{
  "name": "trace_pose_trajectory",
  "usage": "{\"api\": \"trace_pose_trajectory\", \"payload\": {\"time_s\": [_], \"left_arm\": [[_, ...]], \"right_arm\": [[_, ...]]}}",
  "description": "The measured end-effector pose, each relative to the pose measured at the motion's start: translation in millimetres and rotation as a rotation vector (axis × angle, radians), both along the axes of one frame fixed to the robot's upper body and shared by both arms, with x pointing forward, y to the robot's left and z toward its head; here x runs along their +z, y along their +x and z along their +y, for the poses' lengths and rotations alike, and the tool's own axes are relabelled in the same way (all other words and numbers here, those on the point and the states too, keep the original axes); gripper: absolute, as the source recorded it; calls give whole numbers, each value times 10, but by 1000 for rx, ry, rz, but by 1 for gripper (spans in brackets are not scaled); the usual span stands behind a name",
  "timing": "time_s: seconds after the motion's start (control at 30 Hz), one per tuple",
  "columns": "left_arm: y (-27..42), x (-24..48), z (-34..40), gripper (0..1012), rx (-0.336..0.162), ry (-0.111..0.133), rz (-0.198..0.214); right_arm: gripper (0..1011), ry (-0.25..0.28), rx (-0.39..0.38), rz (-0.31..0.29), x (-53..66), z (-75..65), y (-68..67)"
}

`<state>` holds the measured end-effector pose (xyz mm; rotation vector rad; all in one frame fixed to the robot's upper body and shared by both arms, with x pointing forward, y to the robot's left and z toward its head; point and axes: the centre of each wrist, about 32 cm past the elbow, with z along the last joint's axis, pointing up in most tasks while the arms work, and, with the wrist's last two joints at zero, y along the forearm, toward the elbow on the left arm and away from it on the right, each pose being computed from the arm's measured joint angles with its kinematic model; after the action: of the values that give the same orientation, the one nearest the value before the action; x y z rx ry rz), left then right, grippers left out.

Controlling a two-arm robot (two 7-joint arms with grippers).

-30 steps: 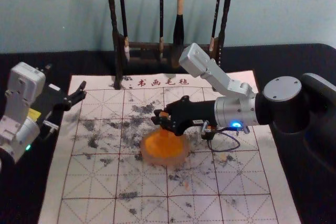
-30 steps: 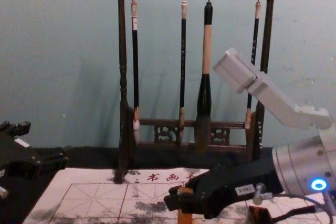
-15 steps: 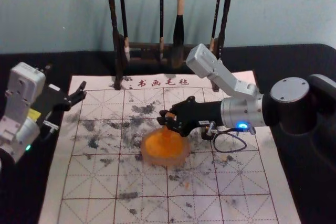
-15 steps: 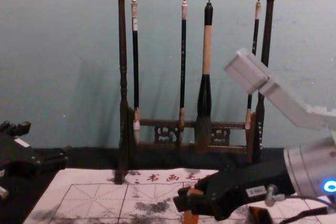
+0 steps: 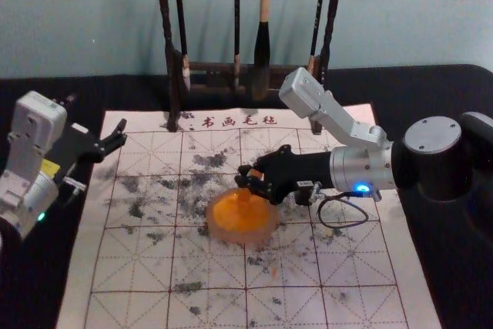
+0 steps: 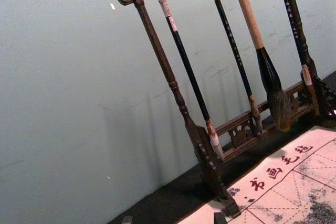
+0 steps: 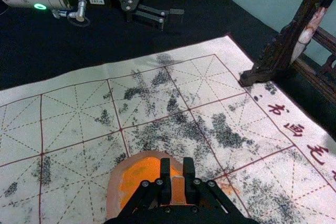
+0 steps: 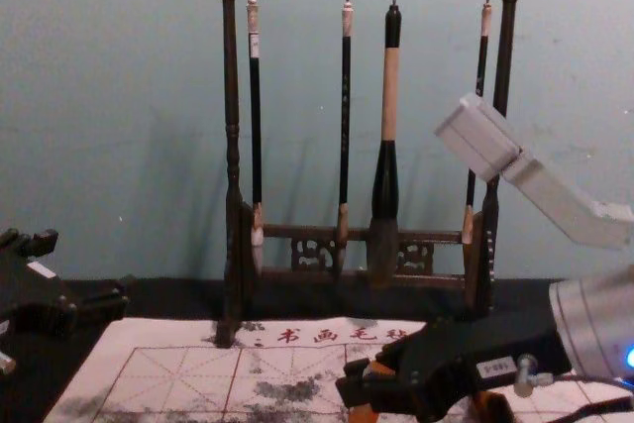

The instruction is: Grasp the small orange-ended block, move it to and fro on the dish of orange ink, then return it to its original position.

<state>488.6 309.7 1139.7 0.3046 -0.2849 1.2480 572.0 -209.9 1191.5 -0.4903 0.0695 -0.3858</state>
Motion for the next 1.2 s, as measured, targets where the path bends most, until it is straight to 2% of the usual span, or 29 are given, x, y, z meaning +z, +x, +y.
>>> {"api": "trace_pose_trajectory", "payload": {"time_s": [0.63,1.2], "left_arm": [[0,0,0,1001,0,0,0],[0,0,0,1001,0,0,0]], "right_arm": [[130,17,5,-11,44,4,1],[129,-12,22,-32,45,-54,-22]]}}
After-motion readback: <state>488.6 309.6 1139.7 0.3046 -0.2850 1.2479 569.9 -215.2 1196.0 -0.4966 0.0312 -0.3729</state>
